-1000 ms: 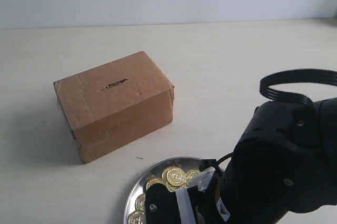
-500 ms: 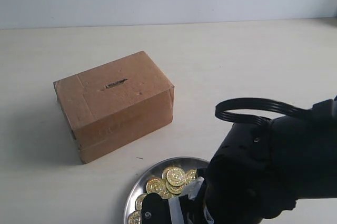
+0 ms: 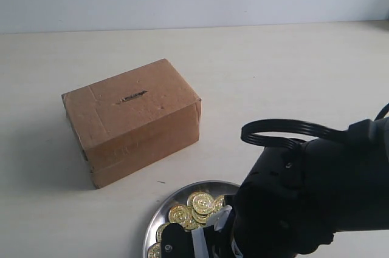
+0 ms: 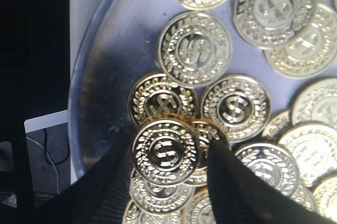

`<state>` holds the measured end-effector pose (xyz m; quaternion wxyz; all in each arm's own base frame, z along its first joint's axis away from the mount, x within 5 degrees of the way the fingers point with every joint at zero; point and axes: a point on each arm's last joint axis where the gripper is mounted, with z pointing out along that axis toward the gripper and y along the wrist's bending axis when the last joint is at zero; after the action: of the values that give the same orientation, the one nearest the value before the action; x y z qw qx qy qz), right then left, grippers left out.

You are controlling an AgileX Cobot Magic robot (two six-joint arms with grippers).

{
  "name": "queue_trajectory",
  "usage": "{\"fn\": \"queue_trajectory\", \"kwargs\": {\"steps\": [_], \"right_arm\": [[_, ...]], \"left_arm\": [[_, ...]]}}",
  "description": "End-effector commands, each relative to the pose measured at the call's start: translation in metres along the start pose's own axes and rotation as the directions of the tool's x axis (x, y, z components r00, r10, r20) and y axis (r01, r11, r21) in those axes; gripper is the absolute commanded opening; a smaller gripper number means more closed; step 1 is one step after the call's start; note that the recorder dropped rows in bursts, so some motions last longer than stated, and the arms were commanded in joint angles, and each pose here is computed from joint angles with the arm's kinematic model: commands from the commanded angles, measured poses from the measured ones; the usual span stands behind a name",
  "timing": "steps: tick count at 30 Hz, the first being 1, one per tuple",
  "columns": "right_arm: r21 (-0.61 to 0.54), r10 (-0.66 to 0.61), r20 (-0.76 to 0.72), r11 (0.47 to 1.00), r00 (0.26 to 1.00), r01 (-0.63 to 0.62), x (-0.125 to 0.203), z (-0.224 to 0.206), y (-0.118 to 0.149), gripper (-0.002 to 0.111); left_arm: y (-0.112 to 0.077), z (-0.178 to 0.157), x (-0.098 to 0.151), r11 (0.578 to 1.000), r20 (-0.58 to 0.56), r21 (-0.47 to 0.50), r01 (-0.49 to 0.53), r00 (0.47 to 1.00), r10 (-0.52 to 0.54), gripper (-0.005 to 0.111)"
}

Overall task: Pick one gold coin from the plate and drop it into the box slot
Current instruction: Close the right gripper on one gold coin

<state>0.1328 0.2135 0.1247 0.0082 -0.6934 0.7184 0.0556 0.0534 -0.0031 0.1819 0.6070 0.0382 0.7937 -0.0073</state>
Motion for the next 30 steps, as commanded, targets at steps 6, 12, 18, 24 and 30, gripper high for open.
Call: {"fn": "queue_trajectory", "kwargs": {"steps": [6,12,18,24,30], "right_arm": [[0.009,-0.008,0.005,1.0,1.0,0.008,-0.0008,-0.0003,-0.001,0.045],[0.009,-0.008,0.005,1.0,1.0,0.008,-0.0008,-0.0003,-0.001,0.045],[0.009,0.007,0.006,1.0,1.0,-0.007,-0.0008,-0.0004,-0.001,0.045],[0.001,0.012,-0.007,1.0,1.0,-0.012,-0.0005,0.0035,-0.0012,0.045],[0.001,0.012,-0.007,1.0,1.0,-0.012,-0.0005,0.0035,-0.0012,0.045]], "left_arm": [[-0.0007,-0.0001,0.0001,1.0,0.006,0.009,0.011,1.0,-0.011,0.0],[-0.0007,-0.0001,0.0001,1.0,0.006,0.009,0.008,1.0,-0.008,0.0],[-0.0007,-0.0001,0.0001,1.0,0.006,0.009,0.01,1.0,-0.01,0.0],[-0.0007,-0.0001,0.0001,1.0,0.006,0.009,0.008,1.0,-0.008,0.0],[-0.0007,-0.0001,0.0001,1.0,0.006,0.009,0.01,1.0,-0.01,0.0]]}}
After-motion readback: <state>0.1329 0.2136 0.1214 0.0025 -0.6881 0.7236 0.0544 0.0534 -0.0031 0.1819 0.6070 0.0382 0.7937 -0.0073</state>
